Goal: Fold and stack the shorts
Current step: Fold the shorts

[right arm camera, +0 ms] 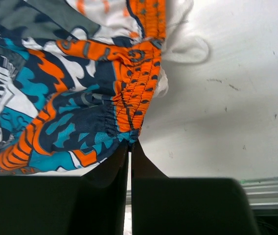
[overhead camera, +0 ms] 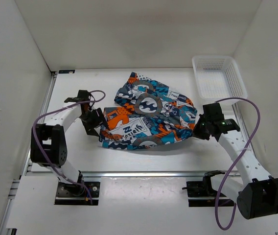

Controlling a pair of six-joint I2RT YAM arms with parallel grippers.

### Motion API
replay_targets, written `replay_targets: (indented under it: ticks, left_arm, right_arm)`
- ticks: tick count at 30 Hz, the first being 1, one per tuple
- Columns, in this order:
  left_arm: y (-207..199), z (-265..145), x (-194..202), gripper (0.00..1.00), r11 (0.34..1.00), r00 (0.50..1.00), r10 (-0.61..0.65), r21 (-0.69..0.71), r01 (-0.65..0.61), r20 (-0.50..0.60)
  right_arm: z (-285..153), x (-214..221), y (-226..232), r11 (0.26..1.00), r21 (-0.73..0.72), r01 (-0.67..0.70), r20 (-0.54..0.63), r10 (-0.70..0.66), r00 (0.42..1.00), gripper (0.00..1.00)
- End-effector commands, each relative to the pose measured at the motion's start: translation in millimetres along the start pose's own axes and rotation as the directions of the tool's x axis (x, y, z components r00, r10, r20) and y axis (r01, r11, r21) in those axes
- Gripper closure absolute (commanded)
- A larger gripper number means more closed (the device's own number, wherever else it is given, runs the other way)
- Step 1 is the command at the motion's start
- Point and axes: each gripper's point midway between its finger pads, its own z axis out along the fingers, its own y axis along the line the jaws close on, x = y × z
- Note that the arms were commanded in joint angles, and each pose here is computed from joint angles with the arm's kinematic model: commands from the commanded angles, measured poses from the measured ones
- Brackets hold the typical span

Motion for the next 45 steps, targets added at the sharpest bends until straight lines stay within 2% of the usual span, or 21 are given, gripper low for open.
replay_targets:
  ticks: [1, 3, 7, 9, 11, 12, 15, 19, 23, 27, 28, 31, 32, 33, 35, 39, 43, 45]
  left_arm:
    - [-15, -36, -2, 0.24, 0.996, 0.994, 0.061, 0.054, -0.066, 0.095]
    - [-6, -46, 8, 0.24, 0.997, 0.99, 0.064, 0.034, -0.069, 0.125]
    - [1, -61, 29, 0.37, 0.999, 0.987, 0.022, 0.039, -0.028, 0.161]
    - [2, -64, 38, 0.37, 0.998, 0.985, 0.002, 0.055, -0.012, 0.173]
    - [3, -60, 44, 0.26, 0.999, 0.987, -0.002, 0.051, -0.006, 0.16]
    - [10, -55, 45, 0.09, 1.0, 0.987, -0.01, 0.018, 0.007, 0.163]
    - [15, -42, 39, 0.0, 1.0, 0.986, -0.006, -0.024, 0.01, 0.164]
    - [21, -26, 27, 0.0, 0.997, 0.986, -0.021, -0.074, 0.034, 0.165]
    - [18, -12, 25, 0.13, 0.997, 0.992, -0.029, -0.064, 0.037, 0.124]
    - [20, -3, 27, 0.31, 0.997, 0.994, -0.033, -0.064, 0.04, 0.101]
    - [21, -1, 28, 0.42, 0.997, 0.995, -0.035, -0.069, 0.042, 0.094]
    - [20, 1, 29, 0.54, 0.998, 0.996, -0.025, -0.058, 0.03, 0.086]
    - [22, 3, 32, 0.7, 0.997, 0.996, -0.027, -0.063, 0.032, 0.079]
    - [22, 3, 32, 0.79, 0.997, 0.996, -0.027, -0.063, 0.032, 0.079]
    - [24, 3, 31, 0.88, 0.997, 0.996, -0.027, -0.07, 0.033, 0.085]
    - [23, 1, 28, 0.9, 0.997, 0.995, -0.013, -0.074, 0.02, 0.096]
    - [5, -25, 6, 0.9, 0.999, 0.985, 0.005, -0.035, 0.001, 0.175]
    - [-8, -49, -24, 0.9, 1.0, 0.969, 0.004, -0.011, -0.001, 0.247]
  right_arm:
    - [-10, -28, 14, 0.999, -0.038, 0.001, 0.096, 0.003, 0.995, 1.0]
    - [-10, -28, 14, 0.999, -0.038, 0.001, 0.096, 0.003, 0.995, 1.0]
    - [-8, -26, 14, 0.999, -0.045, 0.002, 0.091, 0.002, 0.996, 1.0]
    - [-6, -27, 15, 0.999, -0.045, 0.002, 0.091, 0.002, 0.996, 1.0]
    - [-6, -27, 15, 0.999, -0.045, 0.002, 0.091, 0.002, 0.996, 1.0]
    - [-6, -27, 15, 0.999, -0.045, 0.002, 0.091, 0.002, 0.996, 1.0]
    - [-4, -27, 15, 0.999, -0.04, 0.001, 0.084, 0.002, 0.996, 1.0]
    - [-4, -27, 15, 0.999, -0.04, 0.001, 0.084, 0.002, 0.996, 1.0]
    - [-4, -27, 15, 0.999, -0.04, 0.001, 0.084, 0.002, 0.996, 1.0]
    - [-2, -23, 10, 1.0, -0.021, 0.0, 0.074, 0.001, 0.997, 1.0]
    - [-2, -23, 10, 1.0, -0.022, -0.009, 0.074, 0.011, 0.997, 1.0]
    - [-2, -23, 10, 1.0, -0.022, -0.009, 0.074, 0.011, 0.997, 1.0]
    - [-2, -23, 10, 1.0, -0.022, -0.009, 0.074, 0.011, 0.997, 1.0]
    - [-2, -23, 10, 1.0, -0.022, -0.009, 0.074, 0.011, 0.997, 1.0]
    - [-2, -23, 10, 1.0, -0.022, -0.009, 0.074, 0.011, 0.997, 1.0]
    - [-2, -23, 10, 1.0, -0.022, -0.009, 0.074, 0.011, 0.997, 1.0]
    - [-6, -33, 14, 1.0, -0.023, 0.011, 0.097, -0.008, 0.995, 1.0]
    - [-3, -44, 22, 1.0, -0.024, 0.02, 0.099, -0.017, 0.995, 1.0]
